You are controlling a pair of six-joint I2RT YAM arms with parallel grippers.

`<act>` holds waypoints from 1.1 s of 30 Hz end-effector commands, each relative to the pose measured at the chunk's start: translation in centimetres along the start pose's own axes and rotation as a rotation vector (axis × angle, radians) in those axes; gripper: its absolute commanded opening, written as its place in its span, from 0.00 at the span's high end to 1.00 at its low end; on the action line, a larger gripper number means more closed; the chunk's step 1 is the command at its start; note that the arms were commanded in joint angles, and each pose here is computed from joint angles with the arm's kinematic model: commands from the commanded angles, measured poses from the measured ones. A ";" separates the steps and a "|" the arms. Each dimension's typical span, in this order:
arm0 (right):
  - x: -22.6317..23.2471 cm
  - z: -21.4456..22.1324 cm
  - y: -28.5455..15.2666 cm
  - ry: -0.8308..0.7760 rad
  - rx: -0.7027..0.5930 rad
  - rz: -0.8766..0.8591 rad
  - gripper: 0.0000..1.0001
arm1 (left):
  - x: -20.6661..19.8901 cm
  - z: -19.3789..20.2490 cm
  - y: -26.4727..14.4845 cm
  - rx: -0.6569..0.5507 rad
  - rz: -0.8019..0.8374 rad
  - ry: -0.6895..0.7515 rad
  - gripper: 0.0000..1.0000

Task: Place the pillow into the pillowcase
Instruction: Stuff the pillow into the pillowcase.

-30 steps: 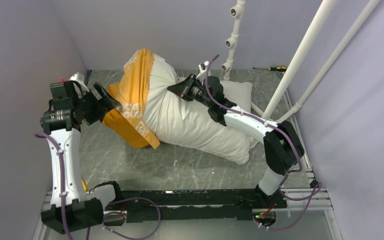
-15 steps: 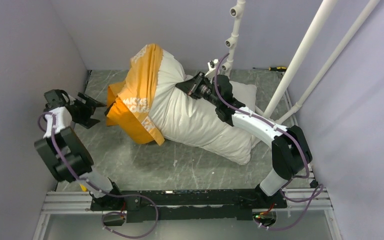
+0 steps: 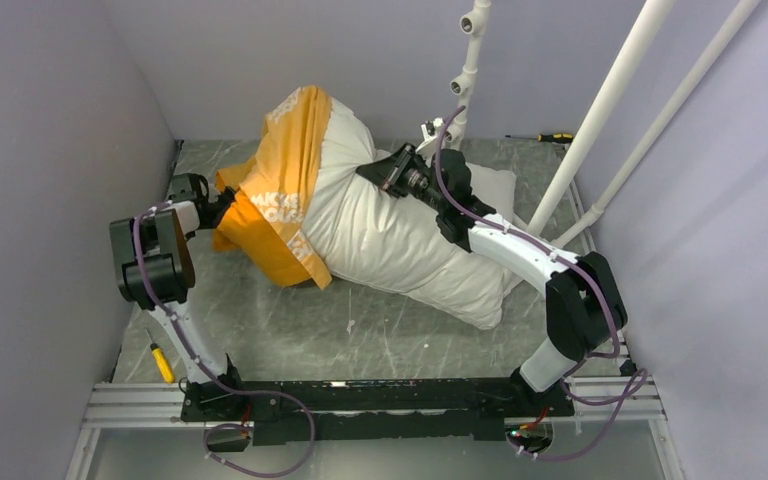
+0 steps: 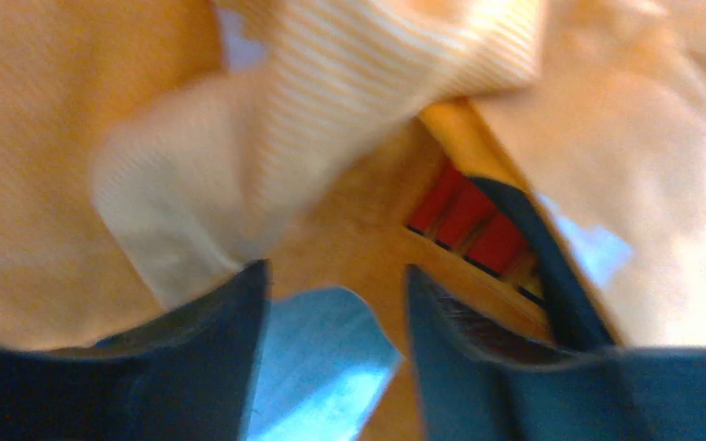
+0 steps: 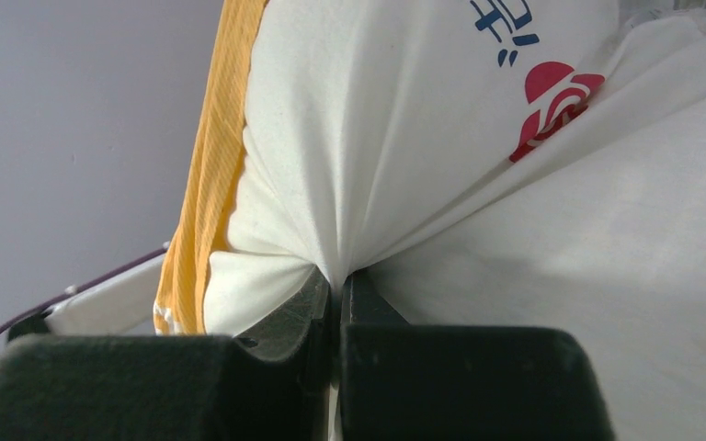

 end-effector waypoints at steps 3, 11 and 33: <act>4.3 -4.3 -2.2 -0.050 -0.154 -0.120 1.00 | 2.9 -2.7 2.4 -0.049 -0.141 -0.031 0.81; 4.6 -5.0 -3.3 -0.080 -0.166 -0.107 1.00 | 1.3 -6.9 -6.7 -0.299 -0.293 0.087 1.00; 4.5 -5.0 -4.5 -0.112 -0.124 -0.089 1.00 | -17.7 2.4 -19.4 -0.207 0.380 0.423 0.04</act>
Point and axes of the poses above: each gripper's point midway between its finger pads, its own y axis out along the fingers, its own x axis along the line the jaws close on, z = x × y, the point moved 8 cm from there along -y, back along the fingers, and after that the axes turned 4 degrees about y, right-handed, at the moved point
